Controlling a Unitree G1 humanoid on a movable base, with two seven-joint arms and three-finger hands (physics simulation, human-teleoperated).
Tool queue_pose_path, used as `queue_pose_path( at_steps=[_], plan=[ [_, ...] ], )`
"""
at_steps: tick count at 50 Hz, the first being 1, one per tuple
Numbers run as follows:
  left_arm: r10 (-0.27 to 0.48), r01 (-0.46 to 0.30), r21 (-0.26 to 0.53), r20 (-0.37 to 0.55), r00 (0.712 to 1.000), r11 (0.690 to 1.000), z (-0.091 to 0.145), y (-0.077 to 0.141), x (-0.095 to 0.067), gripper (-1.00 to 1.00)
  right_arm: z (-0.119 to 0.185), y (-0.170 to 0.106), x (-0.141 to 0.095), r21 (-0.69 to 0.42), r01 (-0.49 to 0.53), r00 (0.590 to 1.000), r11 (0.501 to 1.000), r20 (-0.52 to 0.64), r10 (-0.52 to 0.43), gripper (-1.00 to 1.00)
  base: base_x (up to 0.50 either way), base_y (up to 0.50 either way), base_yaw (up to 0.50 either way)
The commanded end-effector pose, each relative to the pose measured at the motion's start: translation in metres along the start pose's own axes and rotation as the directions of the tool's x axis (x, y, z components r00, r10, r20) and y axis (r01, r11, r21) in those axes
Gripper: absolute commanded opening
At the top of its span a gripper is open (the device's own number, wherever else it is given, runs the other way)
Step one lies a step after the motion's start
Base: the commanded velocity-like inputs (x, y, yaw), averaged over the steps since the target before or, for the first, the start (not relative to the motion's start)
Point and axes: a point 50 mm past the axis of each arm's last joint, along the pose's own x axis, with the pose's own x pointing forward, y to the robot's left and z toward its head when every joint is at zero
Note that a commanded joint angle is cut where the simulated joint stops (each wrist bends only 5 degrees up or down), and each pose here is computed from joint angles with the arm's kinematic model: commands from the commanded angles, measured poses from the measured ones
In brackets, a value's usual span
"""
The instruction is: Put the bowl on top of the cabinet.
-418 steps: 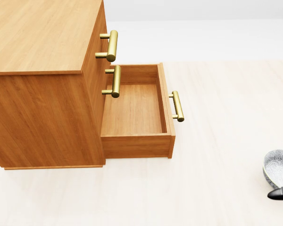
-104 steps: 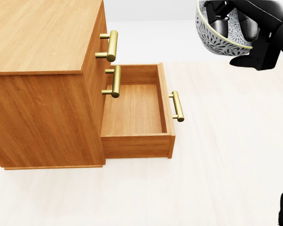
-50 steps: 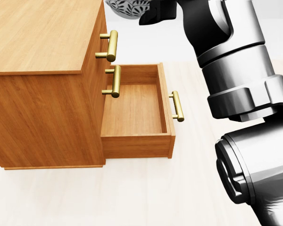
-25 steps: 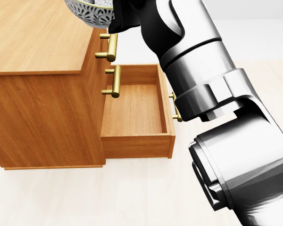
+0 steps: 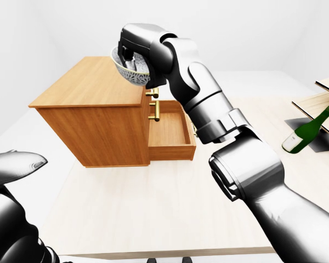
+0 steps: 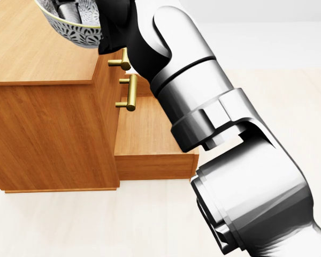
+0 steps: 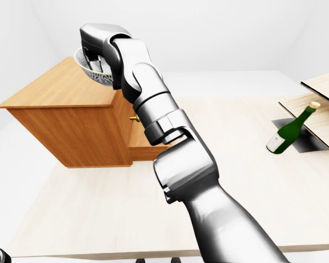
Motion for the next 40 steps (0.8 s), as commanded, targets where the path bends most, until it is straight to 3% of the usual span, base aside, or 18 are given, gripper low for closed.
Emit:
queue_pose_path(
  at_steps=[1,20,40],
  plan=[
    [0.000,0.000,-0.011,0.006,1.000,1.000,0.002,-0.001,0.000,1.00,0.015,0.013,0.003,0.012,0.016,1.000,1.000,0.018,-0.016,-1.00,0.00,0.00,0.00],
    [0.011,-0.011,-0.024,0.009,1.000,1.000,0.003,0.001,0.002,1.00,0.024,0.036,0.007,0.032,-0.012,1.000,0.999,0.025,0.011,-1.00,0.00,0.00,0.00],
    [0.013,-0.014,-0.027,-0.002,1.000,1.000,0.002,0.001,0.002,1.00,0.035,0.031,0.008,0.028,-0.010,0.999,1.000,0.048,0.009,-1.00,0.00,0.00,0.00]
  ],
)
